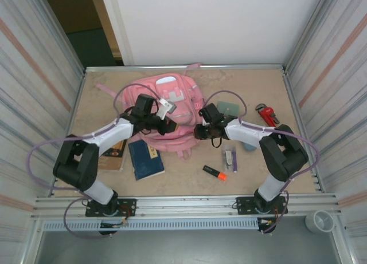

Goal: Pack the student bag

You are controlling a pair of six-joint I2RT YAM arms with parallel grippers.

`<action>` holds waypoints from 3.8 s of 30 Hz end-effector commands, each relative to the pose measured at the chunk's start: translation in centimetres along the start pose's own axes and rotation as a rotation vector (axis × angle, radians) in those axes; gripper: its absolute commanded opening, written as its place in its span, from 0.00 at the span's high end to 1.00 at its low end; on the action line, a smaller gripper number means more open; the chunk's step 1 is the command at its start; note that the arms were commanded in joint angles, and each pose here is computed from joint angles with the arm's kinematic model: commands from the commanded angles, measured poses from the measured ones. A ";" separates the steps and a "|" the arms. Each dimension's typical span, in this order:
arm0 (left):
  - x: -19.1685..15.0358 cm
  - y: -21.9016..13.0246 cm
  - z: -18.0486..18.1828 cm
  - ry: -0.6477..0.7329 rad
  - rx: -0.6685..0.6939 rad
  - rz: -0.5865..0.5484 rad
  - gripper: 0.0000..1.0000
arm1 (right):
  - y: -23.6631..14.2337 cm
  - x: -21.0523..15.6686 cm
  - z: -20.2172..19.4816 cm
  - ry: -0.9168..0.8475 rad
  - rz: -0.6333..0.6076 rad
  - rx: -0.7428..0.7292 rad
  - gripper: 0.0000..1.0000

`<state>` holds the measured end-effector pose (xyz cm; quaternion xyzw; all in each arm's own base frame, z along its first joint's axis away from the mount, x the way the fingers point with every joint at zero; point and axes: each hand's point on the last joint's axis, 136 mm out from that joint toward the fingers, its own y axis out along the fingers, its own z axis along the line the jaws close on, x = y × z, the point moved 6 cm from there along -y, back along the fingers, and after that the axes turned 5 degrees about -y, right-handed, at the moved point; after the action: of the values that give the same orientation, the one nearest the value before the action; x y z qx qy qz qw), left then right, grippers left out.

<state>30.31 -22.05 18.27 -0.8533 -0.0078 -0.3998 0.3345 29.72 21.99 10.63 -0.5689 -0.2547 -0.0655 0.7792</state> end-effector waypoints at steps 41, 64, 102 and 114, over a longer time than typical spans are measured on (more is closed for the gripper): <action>16.3 -9.4 0.8 -0.126 0.095 -0.473 1.00 | -7.6 -2.5 11.2 -0.119 -0.106 0.377 0.48; 15.3 -9.9 0.1 -0.090 0.117 -0.462 1.00 | 4.3 -7.5 19.8 -0.030 0.234 0.264 0.39; 9.7 -5.2 2.2 -0.209 0.148 -0.274 0.75 | -2.6 -7.5 15.0 -0.204 0.067 0.352 0.67; -4.7 -13.9 1.3 -0.570 0.616 -0.136 0.20 | 0.3 -6.7 18.2 -0.018 0.110 0.420 0.53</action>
<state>27.89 -12.66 25.30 -0.8191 -0.2549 -0.2431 0.4527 16.83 36.60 11.74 -0.4178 -0.2834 0.0658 0.8607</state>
